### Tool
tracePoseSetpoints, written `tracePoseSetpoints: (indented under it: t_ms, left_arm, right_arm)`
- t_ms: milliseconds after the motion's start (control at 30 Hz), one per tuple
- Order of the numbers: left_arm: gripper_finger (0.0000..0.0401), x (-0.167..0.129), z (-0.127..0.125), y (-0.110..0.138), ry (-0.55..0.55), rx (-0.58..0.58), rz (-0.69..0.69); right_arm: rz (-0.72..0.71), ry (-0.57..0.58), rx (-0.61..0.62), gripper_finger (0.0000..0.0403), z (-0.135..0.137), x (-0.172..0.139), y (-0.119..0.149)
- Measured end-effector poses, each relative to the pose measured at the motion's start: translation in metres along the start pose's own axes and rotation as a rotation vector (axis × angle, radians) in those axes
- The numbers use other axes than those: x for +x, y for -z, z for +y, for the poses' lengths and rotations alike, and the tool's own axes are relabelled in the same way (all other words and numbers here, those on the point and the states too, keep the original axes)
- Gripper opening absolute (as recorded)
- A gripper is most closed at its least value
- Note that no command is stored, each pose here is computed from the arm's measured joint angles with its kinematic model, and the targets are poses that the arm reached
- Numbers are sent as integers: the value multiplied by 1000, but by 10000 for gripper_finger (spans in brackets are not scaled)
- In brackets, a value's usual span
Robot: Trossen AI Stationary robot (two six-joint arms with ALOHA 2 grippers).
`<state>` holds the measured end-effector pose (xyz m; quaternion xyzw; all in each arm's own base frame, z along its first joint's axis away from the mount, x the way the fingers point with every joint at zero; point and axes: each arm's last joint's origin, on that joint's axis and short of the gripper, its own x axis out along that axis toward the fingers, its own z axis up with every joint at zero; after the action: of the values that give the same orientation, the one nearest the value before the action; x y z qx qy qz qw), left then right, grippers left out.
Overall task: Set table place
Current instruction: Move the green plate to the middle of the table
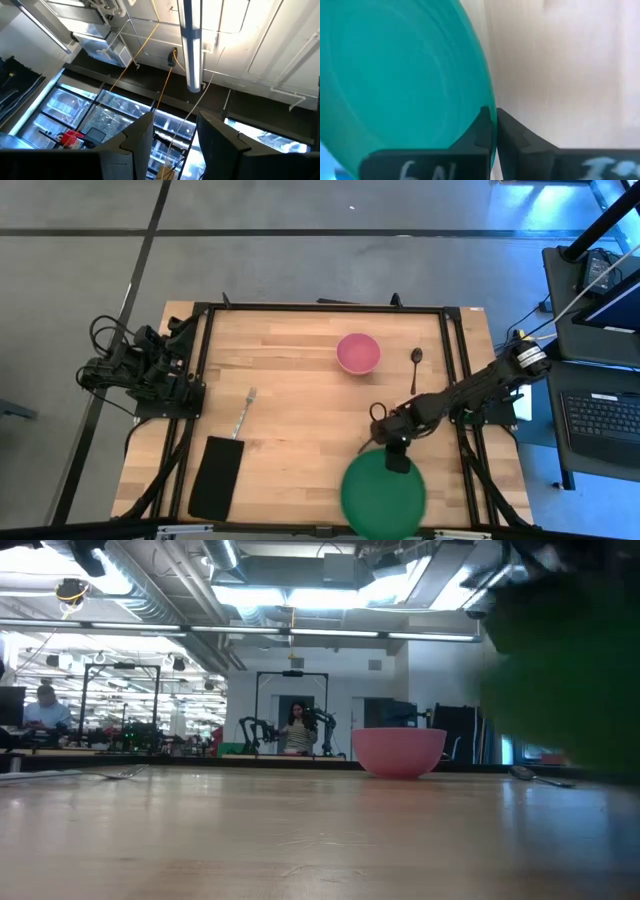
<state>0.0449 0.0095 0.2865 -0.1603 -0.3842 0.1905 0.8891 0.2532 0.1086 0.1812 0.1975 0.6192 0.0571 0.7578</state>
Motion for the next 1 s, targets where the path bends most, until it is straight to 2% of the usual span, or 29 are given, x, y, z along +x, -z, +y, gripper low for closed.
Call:
tracePoseSetpoints:
  t_ms: [167, 367, 500, 600, 767, 1000]
  left_arm:
    - [147, 0, 0, 0, 4, -16, -4]
    - [147, 0, 0, -1, 5, -20, -8]
    - [147, 0, 0, -3, 7, -34, -30]
    - [147, 0, 0, -5, 16, -47, -49]
    - [147, 0, -1, -7, 23, -53, -59]
    - [147, 0, -1, -6, 17, -53, -58]
  right_arm:
    - [-191, -7, -43, 11, 2, -41, -45]
    - [-418, 37, -30, 11, -19, -101, -98]
    - [-437, 80, 54, 11, -45, -123, -117]
    - [-400, 103, 186, 11, -64, -121, -126]
    - [-245, 129, 431, 11, -89, -90, -132]
    - [-160, 154, 515, 11, -99, -53, -141]
